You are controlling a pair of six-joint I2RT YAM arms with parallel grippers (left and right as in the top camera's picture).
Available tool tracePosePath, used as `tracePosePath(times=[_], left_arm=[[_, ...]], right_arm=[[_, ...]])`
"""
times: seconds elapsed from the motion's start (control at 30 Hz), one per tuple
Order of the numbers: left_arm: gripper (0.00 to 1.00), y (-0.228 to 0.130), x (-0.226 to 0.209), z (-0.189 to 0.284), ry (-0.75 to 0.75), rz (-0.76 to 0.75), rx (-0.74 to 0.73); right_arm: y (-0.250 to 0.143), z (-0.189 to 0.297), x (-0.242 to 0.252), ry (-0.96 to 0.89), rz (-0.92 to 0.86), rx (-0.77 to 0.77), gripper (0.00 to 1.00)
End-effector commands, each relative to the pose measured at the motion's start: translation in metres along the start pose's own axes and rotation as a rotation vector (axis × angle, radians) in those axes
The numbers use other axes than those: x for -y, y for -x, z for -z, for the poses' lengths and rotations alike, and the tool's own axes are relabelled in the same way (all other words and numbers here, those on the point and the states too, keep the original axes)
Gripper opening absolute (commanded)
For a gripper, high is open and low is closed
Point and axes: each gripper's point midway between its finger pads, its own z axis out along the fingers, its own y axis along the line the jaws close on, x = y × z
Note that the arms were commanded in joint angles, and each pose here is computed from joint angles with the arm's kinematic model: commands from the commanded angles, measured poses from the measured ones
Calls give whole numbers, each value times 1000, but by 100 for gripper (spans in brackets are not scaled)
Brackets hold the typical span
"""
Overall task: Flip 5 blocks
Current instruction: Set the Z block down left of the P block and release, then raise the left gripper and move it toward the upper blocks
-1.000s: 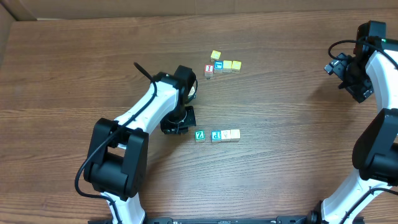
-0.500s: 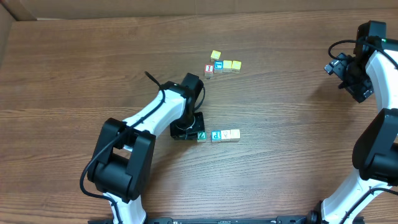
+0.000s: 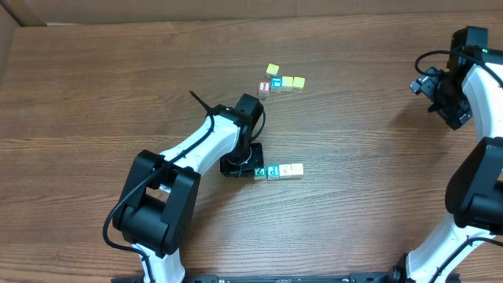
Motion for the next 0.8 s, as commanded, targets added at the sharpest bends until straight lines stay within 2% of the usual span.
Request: tracePosePath(times=[0.0,0.47,0.77], left_arm=[[4,-1,2,-1,-11,0,2],[4,2,4,-1,-22,-9,13],[4,6,6,7,-19,-81,19]], right_arm=[[8,15,-2,19,-1,42,100],[8,15,-2,19,-1,42,100],[8,15,-2,19,-1,42,100]])
